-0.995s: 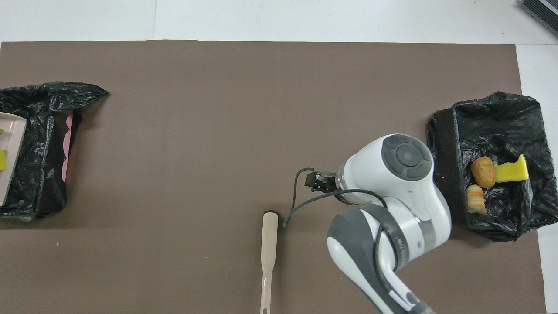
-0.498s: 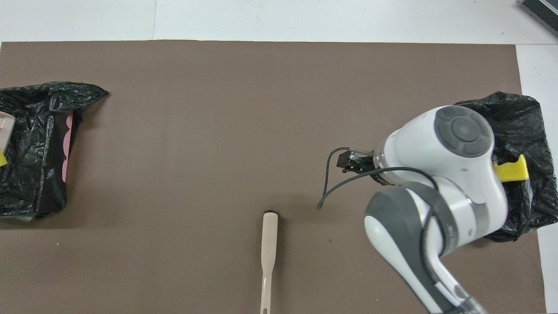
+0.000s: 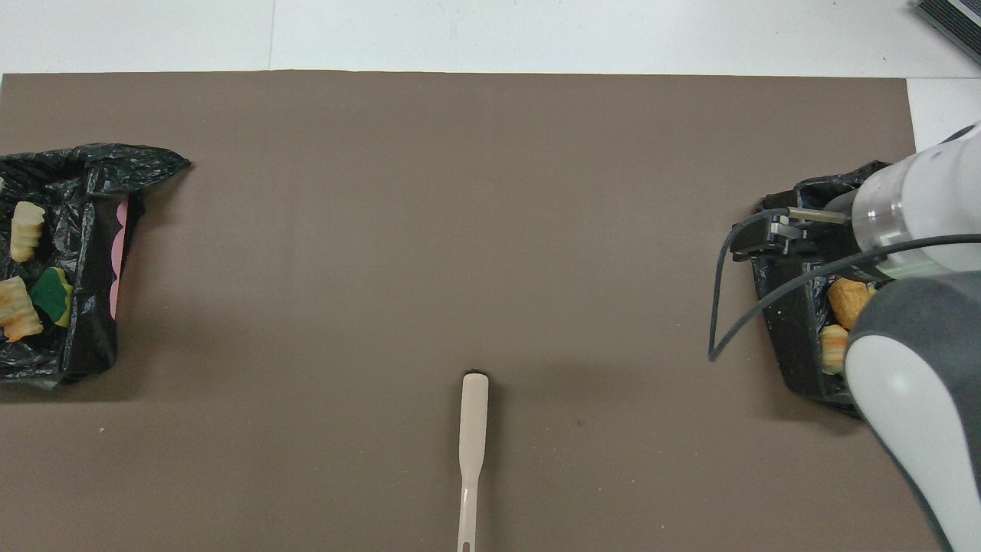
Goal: Sweep and dump trash in bin
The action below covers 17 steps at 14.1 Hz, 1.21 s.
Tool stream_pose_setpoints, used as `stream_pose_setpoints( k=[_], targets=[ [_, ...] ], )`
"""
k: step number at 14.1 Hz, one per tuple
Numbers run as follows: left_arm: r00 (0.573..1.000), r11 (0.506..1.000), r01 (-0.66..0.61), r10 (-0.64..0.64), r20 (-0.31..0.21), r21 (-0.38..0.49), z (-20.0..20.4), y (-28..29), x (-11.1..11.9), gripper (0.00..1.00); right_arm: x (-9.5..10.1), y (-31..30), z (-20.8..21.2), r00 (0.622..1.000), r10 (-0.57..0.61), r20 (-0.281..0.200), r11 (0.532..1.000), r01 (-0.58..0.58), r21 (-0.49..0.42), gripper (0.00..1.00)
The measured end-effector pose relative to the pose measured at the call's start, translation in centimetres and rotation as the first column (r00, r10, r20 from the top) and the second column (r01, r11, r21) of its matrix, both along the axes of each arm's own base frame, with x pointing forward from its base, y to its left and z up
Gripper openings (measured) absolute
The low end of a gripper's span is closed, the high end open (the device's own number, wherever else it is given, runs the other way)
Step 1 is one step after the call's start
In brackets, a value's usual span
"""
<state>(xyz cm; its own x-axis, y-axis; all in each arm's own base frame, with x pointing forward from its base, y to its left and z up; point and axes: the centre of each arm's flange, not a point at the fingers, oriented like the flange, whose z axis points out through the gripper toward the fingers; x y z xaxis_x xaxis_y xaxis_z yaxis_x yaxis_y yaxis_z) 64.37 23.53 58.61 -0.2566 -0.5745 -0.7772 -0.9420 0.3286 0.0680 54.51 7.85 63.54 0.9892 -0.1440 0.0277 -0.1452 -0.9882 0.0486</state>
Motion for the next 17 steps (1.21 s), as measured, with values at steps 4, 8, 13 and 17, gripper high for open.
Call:
stream_pose_setpoints(
  k=[4, 8, 13, 17],
  targets=[
    [0.997, 0.995, -0.031, 0.024, 0.079, 0.091, 2.2, -1.3, -0.2, 0.32, 0.2, 0.0, 0.5, 1.000, 0.001, 0.013, 1.000, -0.001, -0.002, 1.00],
    [0.992, 0.993, -0.086, 0.078, 0.096, 0.080, 2.3, -2.3, -0.7, 0.32, 0.1, -0.2, 2.9, 0.998, -0.001, 0.058, 1.000, 0.001, -0.008, 1.00],
    [0.982, 0.981, -0.181, 0.183, 0.035, -0.068, 0.4, -7.0, -0.7, 0.32, -0.7, -1.6, 4.0, 1.000, -0.025, 0.016, 0.999, 0.026, -0.035, 1.00],
    [0.977, 0.962, -0.213, 0.211, -0.034, -0.171, -0.5, -11.8, -1.0, 0.32, -0.6, -3.4, 4.4, 0.998, -0.059, 0.018, 0.998, 0.060, -0.029, 1.00]
  ],
)
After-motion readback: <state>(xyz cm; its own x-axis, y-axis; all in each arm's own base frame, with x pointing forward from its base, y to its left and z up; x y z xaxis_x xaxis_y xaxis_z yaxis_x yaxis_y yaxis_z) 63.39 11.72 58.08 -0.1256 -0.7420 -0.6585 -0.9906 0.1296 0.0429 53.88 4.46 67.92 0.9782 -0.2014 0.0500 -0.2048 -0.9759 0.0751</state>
